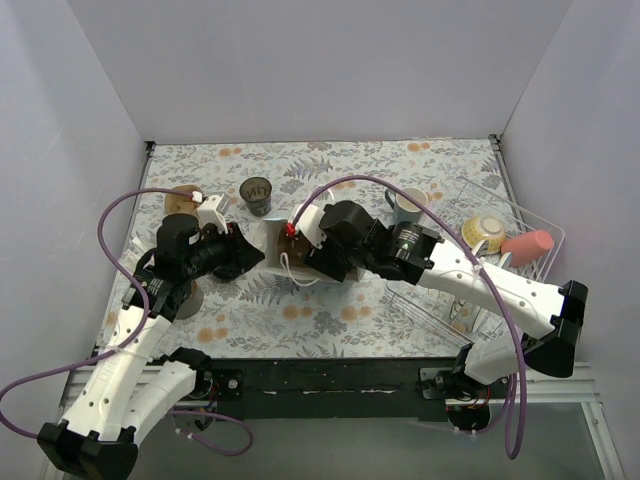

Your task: Pack the takeout coffee

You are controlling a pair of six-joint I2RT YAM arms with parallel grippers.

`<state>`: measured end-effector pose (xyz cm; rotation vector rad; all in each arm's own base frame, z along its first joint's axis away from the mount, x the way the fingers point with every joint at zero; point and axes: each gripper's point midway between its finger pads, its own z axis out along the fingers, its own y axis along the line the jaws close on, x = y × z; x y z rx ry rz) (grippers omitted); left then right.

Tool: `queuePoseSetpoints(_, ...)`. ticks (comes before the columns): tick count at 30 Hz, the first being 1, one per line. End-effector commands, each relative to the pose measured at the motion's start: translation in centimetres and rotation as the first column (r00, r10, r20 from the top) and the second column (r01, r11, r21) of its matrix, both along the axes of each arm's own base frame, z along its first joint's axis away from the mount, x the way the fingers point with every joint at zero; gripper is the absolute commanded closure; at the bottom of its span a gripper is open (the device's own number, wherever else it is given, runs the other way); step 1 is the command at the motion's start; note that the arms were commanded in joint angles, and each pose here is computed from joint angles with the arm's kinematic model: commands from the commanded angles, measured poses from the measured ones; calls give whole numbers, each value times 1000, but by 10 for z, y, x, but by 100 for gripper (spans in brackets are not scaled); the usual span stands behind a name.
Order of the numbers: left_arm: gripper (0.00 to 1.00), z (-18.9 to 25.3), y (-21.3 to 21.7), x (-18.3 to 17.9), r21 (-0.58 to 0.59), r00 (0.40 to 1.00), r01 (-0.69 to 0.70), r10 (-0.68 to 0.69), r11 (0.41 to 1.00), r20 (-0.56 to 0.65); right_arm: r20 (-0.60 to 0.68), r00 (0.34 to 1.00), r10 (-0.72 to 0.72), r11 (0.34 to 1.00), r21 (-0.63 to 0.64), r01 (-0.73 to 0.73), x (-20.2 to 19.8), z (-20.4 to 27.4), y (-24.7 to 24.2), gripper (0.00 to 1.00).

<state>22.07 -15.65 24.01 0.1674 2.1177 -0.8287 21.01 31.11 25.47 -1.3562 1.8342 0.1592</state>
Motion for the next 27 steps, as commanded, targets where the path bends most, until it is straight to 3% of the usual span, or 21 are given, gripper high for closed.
queuePoseSetpoints(1,71,0,-3,-4,-35,1000,2,-3,999,-29,91,996,9,1000,2,-9,7,6,-3,67)
queuePoseSetpoints(4,60,-2,-4,-8,-36,998,7,-9,999,-63,94,995,23,1000,11,-24,3,5,-4,67)
queuePoseSetpoints(27,53,12,2,7,-8,999,-43,43,999,-20,79,995,66,998,-18,-65,-3,-18,9,69)
